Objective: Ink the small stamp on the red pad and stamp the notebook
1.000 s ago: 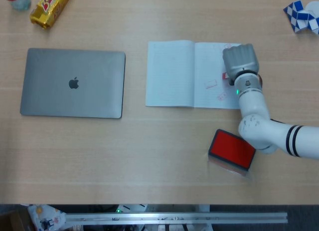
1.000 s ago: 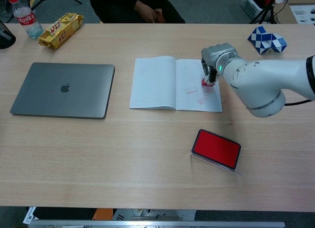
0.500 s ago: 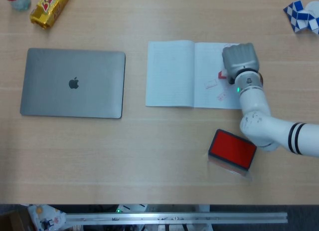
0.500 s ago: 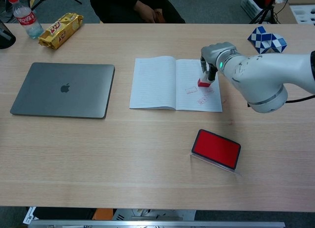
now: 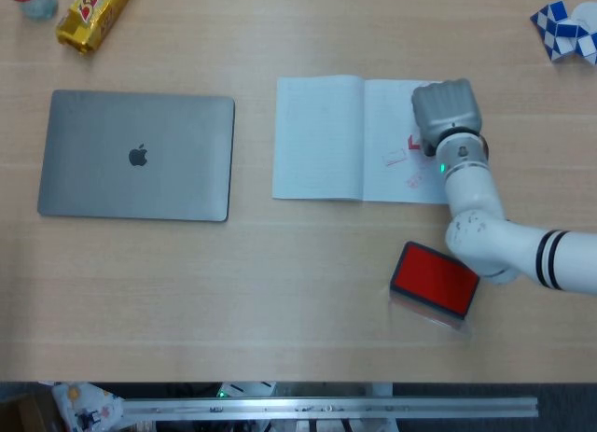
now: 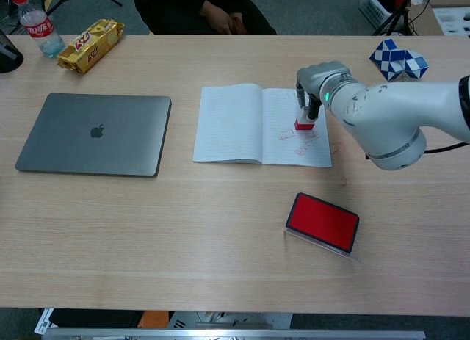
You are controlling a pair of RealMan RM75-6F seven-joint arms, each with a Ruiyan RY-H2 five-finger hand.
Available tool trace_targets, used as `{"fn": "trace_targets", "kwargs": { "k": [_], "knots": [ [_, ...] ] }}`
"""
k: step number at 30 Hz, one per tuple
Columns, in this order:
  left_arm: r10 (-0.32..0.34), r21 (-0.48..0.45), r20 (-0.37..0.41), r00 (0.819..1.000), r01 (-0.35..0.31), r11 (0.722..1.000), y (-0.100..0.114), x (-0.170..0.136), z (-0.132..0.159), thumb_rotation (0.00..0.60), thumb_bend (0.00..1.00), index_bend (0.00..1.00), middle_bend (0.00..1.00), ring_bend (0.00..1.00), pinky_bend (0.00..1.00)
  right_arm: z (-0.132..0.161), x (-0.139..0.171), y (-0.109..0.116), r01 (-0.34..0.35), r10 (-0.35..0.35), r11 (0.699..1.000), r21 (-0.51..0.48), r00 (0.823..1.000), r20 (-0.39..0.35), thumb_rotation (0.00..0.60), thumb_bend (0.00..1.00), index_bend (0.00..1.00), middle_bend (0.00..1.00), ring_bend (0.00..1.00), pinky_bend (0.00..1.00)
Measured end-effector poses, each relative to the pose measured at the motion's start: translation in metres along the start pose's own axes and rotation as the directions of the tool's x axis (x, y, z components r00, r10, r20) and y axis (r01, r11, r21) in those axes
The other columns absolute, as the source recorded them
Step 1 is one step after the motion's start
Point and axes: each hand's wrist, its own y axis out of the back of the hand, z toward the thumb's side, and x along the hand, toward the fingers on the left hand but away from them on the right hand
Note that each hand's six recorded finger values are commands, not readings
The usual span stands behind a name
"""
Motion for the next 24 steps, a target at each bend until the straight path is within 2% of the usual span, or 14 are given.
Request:
{"fn": "trace_targets", "kwargs": {
  "k": [11,24],
  "knots": [
    [-0.002,0.000,-0.002,1.000,0.002,1.000,-0.0006,-0.0001,-0.0014,0.600,0.27,0.03,0.03,0.03,0.04,0.0040,-0.0001,-0.0047,0.009,-0.009,1.000,0.013,1.000,-0.001,0.600,0.33,0.52,1.00,1.00,1.00],
    [-0.005,0.001,-0.006,1.000,0.005,1.000,-0.0009,0.0004,-0.0027,0.600,0.27,0.03,0.03,0.03,0.04,0.0087,0.0009,-0.0031,0.025,-0.025,1.000,0.013,1.000,-0.012,0.600,0.36,0.56,1.00,1.00,1.00]
  ]
}}
